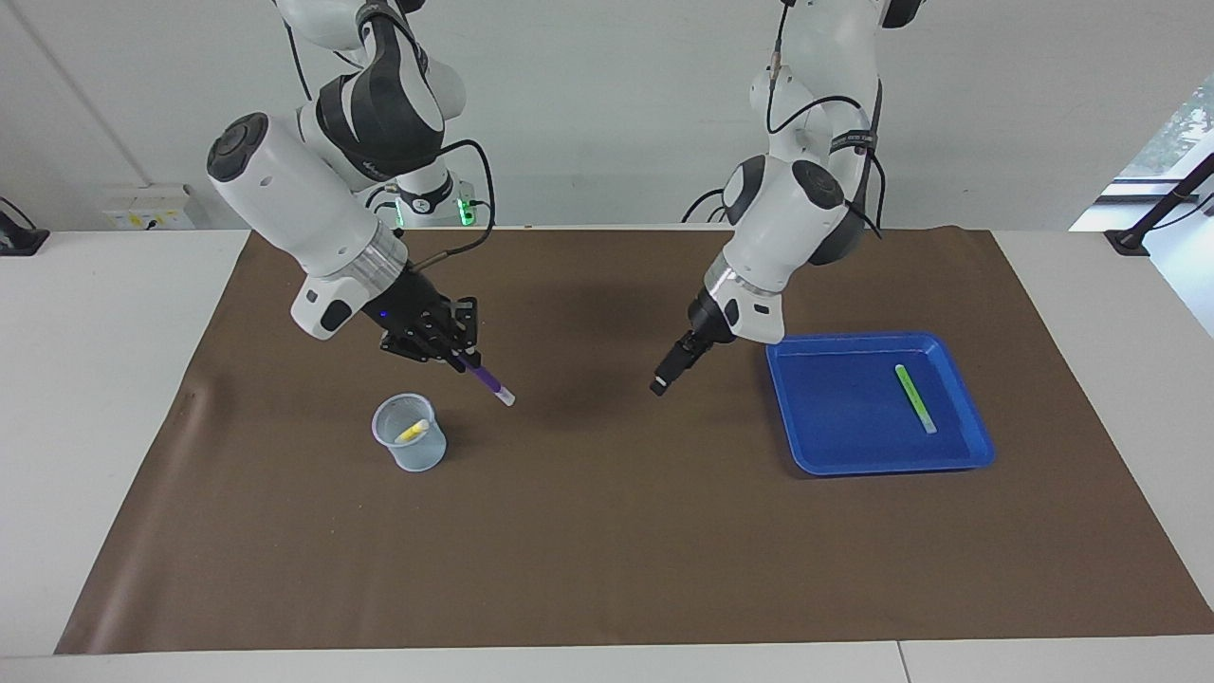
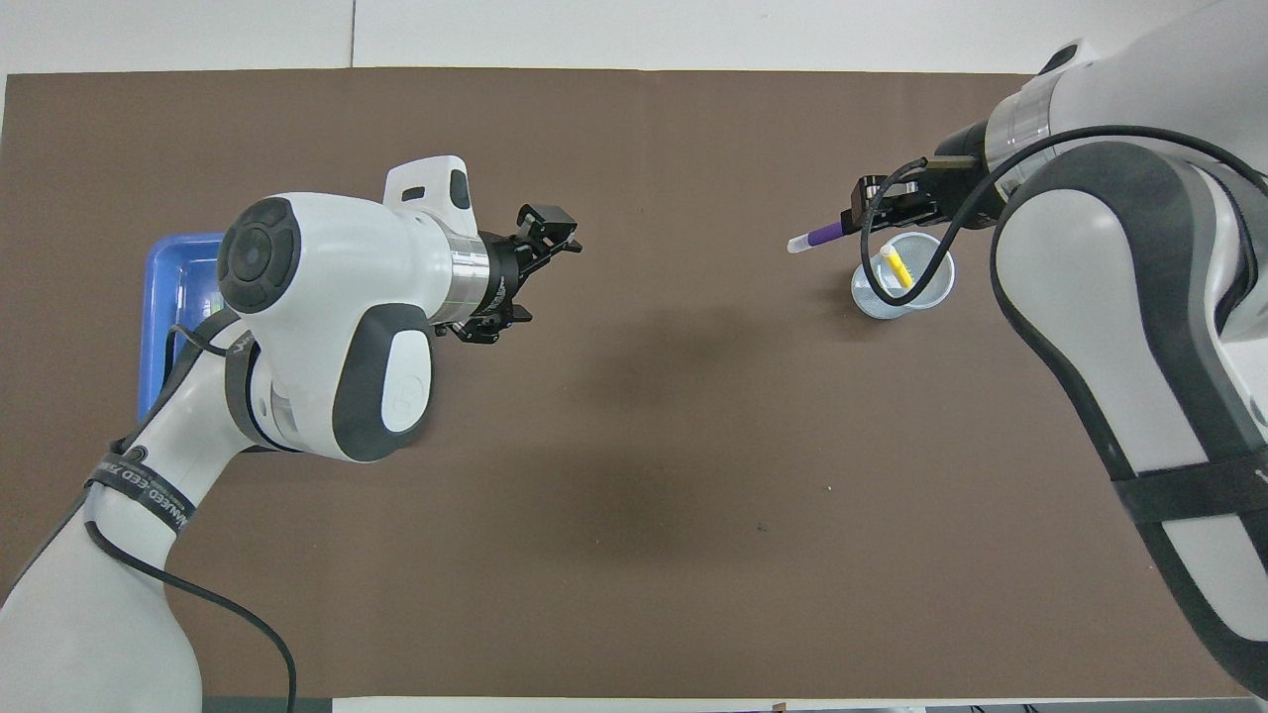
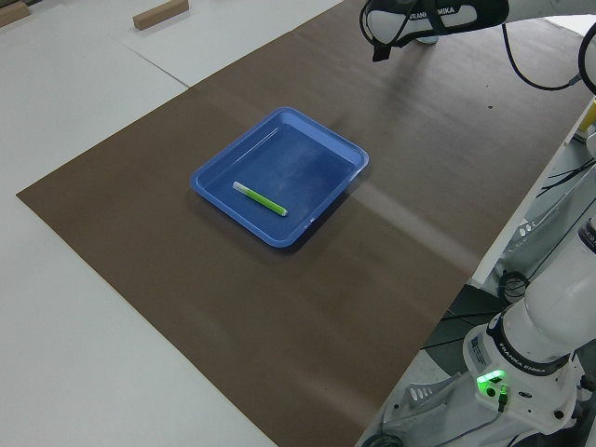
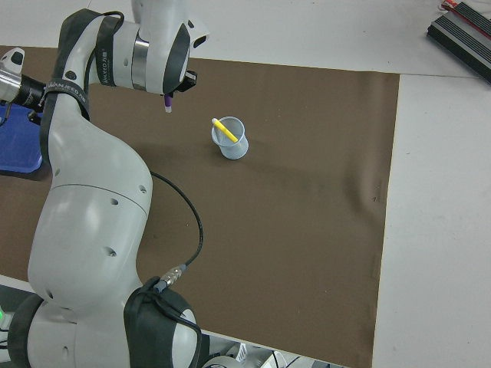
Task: Transfer and insert pens with both arms
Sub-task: 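Insert the purple pen into the silver cup with the right gripper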
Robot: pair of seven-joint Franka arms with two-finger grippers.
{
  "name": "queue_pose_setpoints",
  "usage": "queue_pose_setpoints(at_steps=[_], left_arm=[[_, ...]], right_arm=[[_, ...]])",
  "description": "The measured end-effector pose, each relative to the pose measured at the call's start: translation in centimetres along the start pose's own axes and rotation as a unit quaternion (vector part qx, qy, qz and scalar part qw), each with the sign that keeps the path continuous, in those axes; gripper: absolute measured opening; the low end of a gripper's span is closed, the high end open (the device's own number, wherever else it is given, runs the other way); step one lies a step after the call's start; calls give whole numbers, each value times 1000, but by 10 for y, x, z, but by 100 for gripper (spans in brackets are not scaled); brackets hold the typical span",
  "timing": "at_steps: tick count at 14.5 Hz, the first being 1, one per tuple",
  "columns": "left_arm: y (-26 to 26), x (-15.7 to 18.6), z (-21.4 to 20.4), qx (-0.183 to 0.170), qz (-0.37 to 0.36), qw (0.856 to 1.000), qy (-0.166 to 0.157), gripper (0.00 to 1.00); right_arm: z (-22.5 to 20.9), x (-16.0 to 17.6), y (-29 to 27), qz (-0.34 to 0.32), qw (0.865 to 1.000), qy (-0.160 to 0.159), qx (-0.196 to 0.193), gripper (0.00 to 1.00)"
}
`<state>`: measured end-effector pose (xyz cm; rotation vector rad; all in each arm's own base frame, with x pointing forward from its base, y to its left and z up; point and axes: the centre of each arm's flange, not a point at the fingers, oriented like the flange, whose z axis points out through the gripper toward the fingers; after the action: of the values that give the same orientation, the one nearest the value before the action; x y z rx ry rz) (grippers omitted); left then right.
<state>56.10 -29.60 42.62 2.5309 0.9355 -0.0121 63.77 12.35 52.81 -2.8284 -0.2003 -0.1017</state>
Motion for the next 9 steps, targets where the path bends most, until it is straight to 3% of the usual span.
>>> queue_pose_setpoints(at_steps=[3,5,9], left_arm=[[-43,47,-7,45,111,993,20,100],[-69,75,-16,83,185,979,30,100],[-119,138,-40,121,285,950,32,100]], right_arm=[[-2,7,13,-100,991,-20,-88,19],[-1,8,16,-125,986,-26,-109,19],[3,6,24,-153,978,-50,-133,19]])
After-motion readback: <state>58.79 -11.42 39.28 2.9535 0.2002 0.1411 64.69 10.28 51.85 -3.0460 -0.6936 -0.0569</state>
